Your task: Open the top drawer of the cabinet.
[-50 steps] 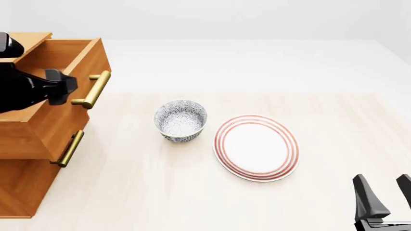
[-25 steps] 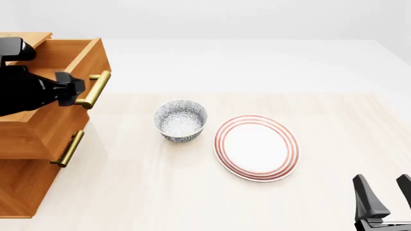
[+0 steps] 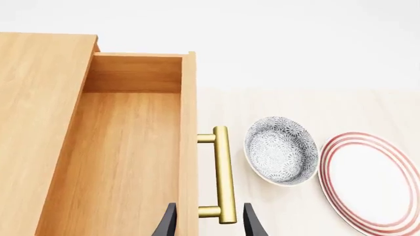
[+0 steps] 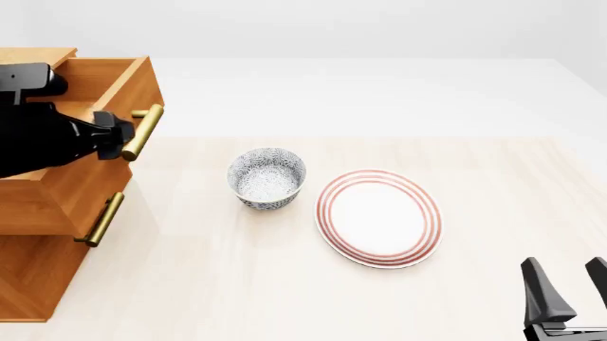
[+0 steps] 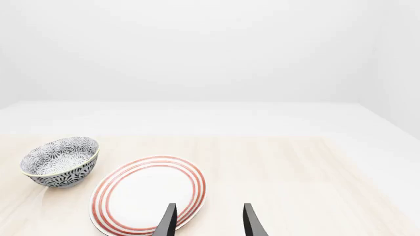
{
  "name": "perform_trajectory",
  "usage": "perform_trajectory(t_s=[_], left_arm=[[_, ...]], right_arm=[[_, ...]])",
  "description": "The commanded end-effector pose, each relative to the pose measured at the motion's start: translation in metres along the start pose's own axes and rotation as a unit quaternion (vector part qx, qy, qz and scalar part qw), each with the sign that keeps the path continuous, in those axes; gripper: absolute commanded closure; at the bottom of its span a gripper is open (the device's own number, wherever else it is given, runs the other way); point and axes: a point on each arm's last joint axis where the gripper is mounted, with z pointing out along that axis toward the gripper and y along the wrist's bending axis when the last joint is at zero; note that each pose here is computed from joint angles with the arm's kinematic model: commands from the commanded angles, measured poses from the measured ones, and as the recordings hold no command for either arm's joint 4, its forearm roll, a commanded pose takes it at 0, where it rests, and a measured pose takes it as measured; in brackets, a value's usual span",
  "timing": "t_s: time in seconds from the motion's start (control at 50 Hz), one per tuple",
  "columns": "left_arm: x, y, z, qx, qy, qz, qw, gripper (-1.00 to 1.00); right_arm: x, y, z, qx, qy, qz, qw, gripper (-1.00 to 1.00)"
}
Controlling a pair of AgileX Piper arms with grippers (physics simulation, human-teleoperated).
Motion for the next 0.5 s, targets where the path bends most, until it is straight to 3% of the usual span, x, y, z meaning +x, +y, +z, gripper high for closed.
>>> perform_trajectory(t_s=[0.02,0.5], left_arm=[[0.003,-0.005,0.009,0.009,0.004,0.002,0.9999,-1.00],[-0.001,-0.018,0.003,0.034,0.005,0.024,0.9991,-1.00]], right_arm=[[0.000,0.000,0.000,0.000,0.000,0.000,1.0000,-1.00],[0.000,0.000,0.000,0.000,0.000,0.000,1.0000,-1.00]])
